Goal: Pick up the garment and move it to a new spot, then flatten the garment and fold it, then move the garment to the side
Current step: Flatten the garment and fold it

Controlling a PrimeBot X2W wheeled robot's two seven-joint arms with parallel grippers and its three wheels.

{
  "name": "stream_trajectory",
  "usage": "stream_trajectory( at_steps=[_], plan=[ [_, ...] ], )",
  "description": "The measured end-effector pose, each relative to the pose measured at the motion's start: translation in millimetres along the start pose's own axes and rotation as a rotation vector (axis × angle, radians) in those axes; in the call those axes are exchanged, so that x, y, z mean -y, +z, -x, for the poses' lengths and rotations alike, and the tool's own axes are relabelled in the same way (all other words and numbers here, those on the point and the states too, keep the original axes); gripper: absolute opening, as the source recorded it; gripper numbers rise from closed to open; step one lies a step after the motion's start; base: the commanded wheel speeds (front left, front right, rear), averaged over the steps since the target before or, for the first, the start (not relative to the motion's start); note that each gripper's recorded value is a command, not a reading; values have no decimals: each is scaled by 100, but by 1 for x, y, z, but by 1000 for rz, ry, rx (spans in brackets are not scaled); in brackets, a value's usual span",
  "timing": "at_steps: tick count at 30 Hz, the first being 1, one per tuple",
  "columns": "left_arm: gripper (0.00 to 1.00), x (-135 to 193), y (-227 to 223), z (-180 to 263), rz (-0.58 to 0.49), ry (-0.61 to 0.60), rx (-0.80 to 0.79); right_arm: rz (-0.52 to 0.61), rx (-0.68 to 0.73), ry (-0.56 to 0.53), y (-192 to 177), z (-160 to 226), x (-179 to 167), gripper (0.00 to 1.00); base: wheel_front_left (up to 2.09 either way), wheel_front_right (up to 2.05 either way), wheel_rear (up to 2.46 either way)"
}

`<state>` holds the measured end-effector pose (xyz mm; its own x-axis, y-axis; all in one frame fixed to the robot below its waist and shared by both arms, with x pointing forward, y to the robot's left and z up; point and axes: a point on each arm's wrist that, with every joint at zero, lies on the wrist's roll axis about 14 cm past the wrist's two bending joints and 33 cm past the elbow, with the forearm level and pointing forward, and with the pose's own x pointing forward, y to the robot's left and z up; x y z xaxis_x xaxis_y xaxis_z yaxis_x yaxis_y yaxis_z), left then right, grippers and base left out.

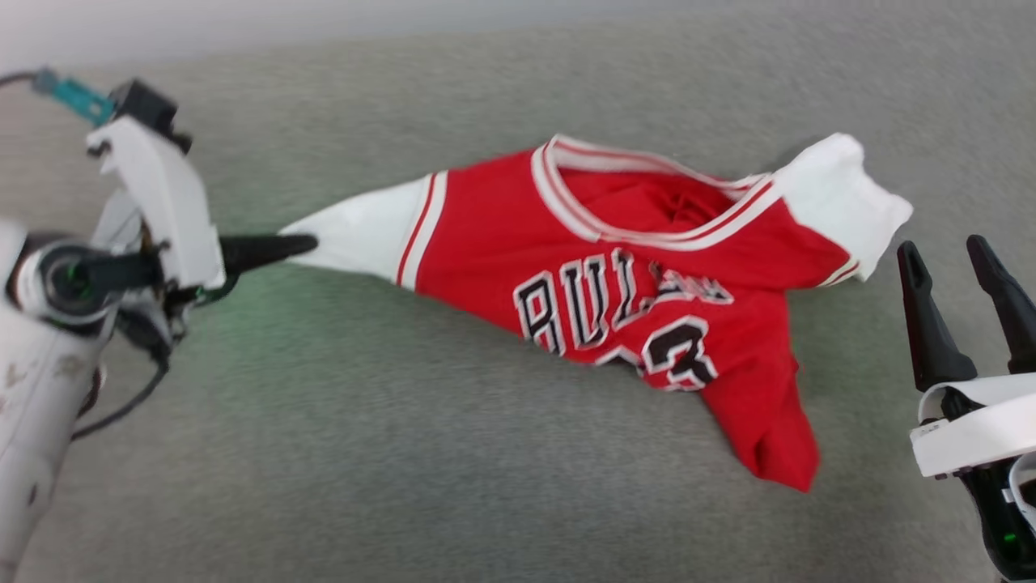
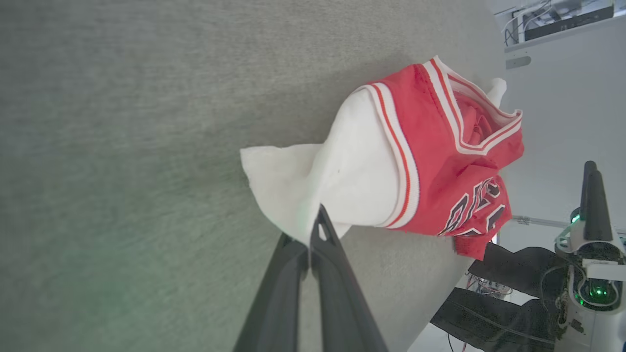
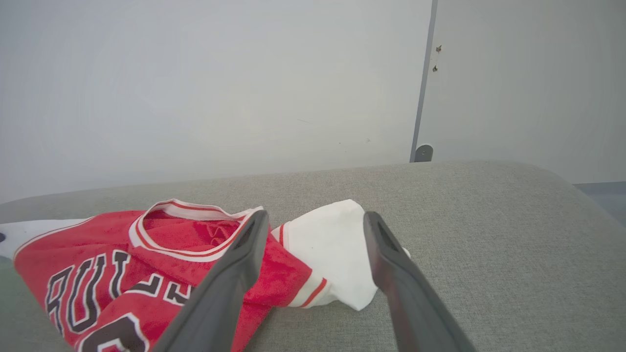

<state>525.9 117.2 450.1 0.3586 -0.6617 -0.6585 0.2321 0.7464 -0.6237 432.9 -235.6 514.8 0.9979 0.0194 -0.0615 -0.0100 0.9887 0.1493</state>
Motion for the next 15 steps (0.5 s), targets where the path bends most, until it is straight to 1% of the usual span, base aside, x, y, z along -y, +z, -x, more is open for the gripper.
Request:
stream_trajectory(
  at_steps=[5, 8, 14, 15],
  plan=[
    [0, -15, -8, 41, 1, 56, 70, -5, 7, 52, 7, -4, -18, 100, 0, 0, 0],
    [0, -20, -13, 57, -8, 85, 95, -8, 13, 78, 12, -6, -27, 100, 0, 0, 0],
    [0, -20, -21, 60, -29, 108, 112, 1, 8, 93, 16, -4, -31, 100, 0, 0, 0],
    [6, -21, -22, 57, -37, 114, 110, 4, 1, 89, 14, -3, -29, 100, 0, 0, 0]
  ],
)
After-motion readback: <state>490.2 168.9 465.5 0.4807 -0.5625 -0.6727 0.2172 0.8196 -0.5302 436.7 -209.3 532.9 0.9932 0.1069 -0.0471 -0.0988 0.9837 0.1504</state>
